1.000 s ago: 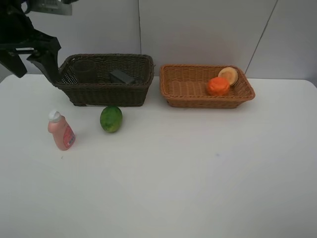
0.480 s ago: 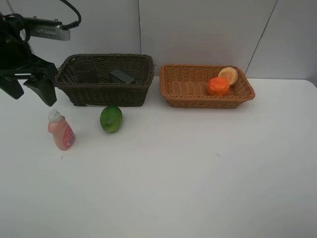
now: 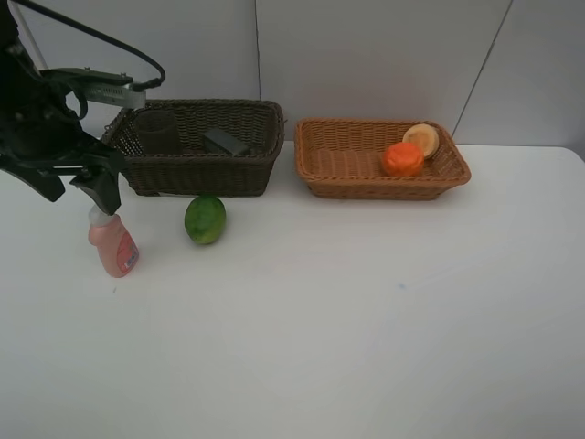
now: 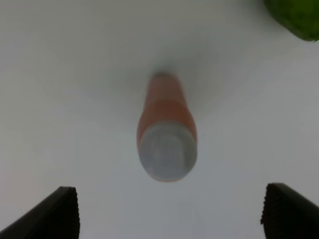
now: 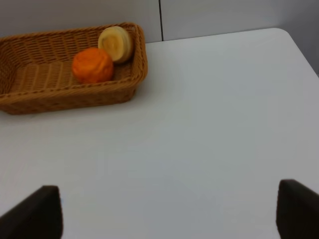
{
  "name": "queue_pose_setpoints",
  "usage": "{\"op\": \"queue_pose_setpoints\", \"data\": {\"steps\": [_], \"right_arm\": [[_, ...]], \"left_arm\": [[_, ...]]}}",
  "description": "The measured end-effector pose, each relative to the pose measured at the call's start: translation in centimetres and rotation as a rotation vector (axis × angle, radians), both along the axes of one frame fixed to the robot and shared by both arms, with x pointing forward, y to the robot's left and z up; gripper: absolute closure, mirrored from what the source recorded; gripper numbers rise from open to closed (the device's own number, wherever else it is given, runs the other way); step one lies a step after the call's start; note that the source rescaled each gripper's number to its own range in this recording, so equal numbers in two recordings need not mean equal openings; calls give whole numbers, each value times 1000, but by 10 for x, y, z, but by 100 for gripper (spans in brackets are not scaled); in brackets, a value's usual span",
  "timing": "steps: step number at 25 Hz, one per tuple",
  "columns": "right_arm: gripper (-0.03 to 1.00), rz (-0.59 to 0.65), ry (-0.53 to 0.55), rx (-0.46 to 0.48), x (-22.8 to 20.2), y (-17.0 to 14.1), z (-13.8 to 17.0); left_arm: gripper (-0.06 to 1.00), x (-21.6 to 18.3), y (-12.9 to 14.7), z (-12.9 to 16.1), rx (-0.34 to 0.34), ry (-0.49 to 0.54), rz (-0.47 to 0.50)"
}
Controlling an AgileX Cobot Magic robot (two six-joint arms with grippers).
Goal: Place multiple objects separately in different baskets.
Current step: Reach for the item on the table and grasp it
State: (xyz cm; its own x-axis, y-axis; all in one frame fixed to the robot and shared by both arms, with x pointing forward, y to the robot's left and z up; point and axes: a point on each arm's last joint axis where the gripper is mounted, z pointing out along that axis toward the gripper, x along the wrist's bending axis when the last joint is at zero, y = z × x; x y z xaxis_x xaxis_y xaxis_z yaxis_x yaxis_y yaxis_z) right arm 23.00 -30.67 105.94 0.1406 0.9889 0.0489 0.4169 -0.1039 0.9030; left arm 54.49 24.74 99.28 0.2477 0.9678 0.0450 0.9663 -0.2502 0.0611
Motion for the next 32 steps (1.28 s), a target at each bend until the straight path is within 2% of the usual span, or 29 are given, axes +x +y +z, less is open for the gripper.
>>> {"op": "queue_pose_setpoints", "data": {"steps": [5, 32], "right_arm": [[2, 0, 0, 0, 0, 0, 0], [2, 0, 0, 0, 0, 0, 0]], "left_arm": [[-1, 4, 2, -11, 38, 25, -17], [-1, 16, -2, -85, 24, 74, -21]]}}
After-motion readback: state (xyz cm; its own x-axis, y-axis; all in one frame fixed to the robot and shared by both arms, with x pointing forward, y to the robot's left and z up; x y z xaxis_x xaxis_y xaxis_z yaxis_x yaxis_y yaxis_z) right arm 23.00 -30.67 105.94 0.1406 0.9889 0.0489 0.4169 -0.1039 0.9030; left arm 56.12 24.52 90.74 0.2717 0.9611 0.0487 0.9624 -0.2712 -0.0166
